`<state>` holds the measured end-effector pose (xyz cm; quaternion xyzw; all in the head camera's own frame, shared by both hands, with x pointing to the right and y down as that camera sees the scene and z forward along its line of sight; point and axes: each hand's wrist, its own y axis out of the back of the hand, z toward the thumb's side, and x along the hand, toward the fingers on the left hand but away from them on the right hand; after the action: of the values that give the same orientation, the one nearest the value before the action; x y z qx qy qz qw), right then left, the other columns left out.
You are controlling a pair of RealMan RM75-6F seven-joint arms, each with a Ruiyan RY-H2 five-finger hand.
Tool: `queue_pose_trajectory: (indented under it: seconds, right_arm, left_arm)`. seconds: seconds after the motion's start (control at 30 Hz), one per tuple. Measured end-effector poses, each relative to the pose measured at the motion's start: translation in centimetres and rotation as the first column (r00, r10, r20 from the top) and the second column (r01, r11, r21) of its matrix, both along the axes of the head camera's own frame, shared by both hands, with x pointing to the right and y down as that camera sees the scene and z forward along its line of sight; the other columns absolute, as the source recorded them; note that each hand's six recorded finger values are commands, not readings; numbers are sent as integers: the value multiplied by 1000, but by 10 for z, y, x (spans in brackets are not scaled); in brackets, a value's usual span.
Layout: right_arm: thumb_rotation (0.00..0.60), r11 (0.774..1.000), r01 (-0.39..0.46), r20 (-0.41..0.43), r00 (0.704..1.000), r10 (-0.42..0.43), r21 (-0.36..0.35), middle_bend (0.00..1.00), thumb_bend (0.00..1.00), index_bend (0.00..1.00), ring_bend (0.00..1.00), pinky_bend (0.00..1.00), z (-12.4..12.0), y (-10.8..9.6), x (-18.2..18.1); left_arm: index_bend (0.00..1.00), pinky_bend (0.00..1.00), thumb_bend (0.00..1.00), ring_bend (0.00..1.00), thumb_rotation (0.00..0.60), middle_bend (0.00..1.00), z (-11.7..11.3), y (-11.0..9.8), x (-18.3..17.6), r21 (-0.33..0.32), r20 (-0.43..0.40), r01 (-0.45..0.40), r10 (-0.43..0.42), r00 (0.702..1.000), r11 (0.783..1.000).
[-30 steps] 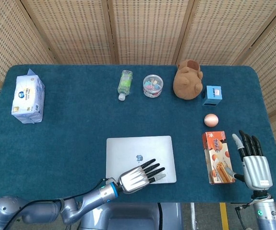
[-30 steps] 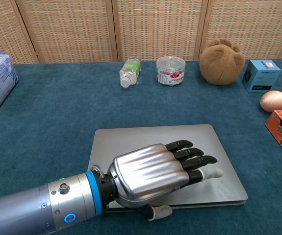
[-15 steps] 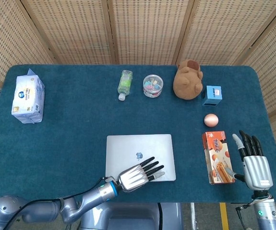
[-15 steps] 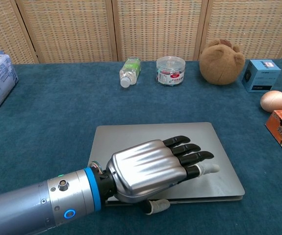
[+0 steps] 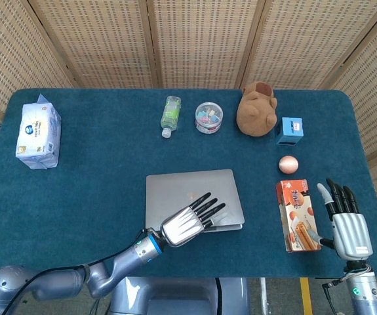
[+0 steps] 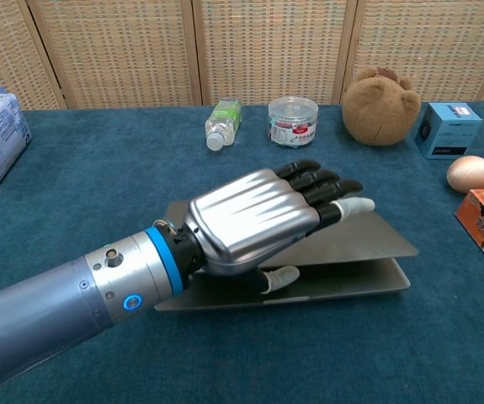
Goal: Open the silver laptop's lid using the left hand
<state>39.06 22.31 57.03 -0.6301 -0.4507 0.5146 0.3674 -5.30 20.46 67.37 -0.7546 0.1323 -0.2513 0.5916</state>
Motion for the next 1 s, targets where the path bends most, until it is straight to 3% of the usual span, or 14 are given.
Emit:
queue_pose_trajectory:
  seconds: [0.27, 0.7, 1.0]
  right_arm:
    - [600, 1000, 1, 2, 1000, -1, -7, 0, 0, 0, 0, 0, 2, 0, 0]
    - [600, 1000, 8, 7, 1000, -8, -20, 0, 0, 0, 0, 0, 5, 1, -1]
    - [600, 999, 41, 33, 999, -41, -25, 0, 0, 41, 0, 0, 5, 1, -7]
  left_arm:
    - [0, 0, 428, 0, 600, 0, -1, -27, -2, 49, 18, 100, -101, 995, 994]
    - [0, 0, 423, 0, 600, 0, 19, -57, -14, 55, 79, 258, -262, 962, 965]
    - [0, 0, 428, 0, 600, 0, 17, -62, -17, 49, 72, 271, -274, 959, 961]
